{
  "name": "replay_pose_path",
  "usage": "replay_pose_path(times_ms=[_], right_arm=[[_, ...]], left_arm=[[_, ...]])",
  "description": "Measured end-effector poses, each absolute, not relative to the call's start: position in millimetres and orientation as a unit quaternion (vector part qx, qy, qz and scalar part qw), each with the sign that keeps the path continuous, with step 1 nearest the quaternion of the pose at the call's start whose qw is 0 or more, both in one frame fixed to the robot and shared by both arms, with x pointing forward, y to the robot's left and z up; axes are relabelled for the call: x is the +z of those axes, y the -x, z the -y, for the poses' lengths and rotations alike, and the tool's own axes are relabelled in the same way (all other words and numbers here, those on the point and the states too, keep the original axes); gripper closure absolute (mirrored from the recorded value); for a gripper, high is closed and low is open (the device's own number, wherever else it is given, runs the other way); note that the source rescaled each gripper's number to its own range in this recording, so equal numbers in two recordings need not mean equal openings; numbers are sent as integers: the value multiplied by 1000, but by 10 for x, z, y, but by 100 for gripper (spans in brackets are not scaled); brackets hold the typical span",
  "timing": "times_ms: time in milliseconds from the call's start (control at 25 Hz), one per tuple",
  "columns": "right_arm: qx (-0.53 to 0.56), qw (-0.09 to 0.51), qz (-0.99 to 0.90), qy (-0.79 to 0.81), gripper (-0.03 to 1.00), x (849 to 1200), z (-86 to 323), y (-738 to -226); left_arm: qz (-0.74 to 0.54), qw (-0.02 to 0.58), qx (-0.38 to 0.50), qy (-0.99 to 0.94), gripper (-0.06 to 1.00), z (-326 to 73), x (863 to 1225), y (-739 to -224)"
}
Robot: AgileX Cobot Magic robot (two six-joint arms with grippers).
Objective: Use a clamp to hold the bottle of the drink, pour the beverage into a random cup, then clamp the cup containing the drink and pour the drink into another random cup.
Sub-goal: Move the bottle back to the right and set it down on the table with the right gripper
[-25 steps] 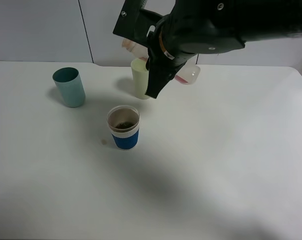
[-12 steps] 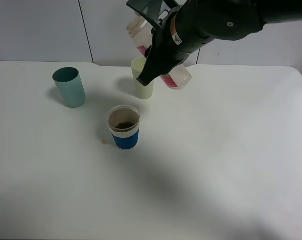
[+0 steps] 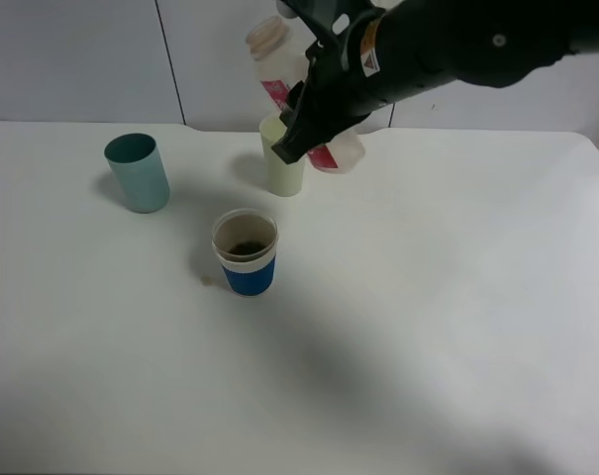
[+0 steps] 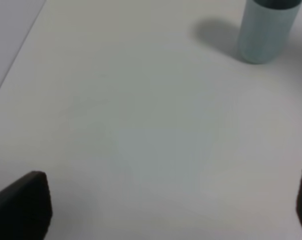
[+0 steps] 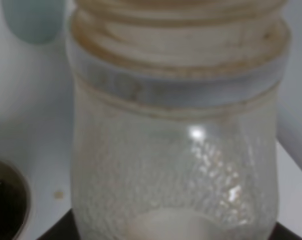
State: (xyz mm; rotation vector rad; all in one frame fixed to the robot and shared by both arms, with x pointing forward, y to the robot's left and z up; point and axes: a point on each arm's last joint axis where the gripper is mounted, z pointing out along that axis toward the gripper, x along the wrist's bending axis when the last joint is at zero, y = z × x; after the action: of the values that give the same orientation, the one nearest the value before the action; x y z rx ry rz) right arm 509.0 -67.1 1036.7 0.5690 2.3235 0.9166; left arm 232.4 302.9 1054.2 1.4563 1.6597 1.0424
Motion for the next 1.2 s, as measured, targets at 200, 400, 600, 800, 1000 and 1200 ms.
replay_pose_path(times_ms=[200, 400, 600, 800, 1000, 1200], right_arm=[[353, 277, -867, -218, 97, 10086, 911, -4985], [367, 292, -851, -236, 97, 9961, 1198, -4884], [374, 298, -833, -280, 97, 9770, 1460, -4806], [390, 327, -806, -303, 97, 9602, 1662, -4728], [401, 381, -771, -315, 97, 9543, 1832, -4689], [406, 426, -739, -328, 97, 9517, 1990, -4656]], left_arm=[[-639, 343, 401, -560, -6, -3029, 10542, -2324], [-639, 343, 401, -560, -6, -3029, 10542, -2324], [-639, 343, 401, -560, -6, -3029, 10542, -2324], [-639, 343, 401, -560, -6, -3029, 10542, -2324], [-639, 343, 401, -560, -6, -3029, 10542, -2324], [-639, 343, 401, -560, -6, -3029, 10542, -2324]])
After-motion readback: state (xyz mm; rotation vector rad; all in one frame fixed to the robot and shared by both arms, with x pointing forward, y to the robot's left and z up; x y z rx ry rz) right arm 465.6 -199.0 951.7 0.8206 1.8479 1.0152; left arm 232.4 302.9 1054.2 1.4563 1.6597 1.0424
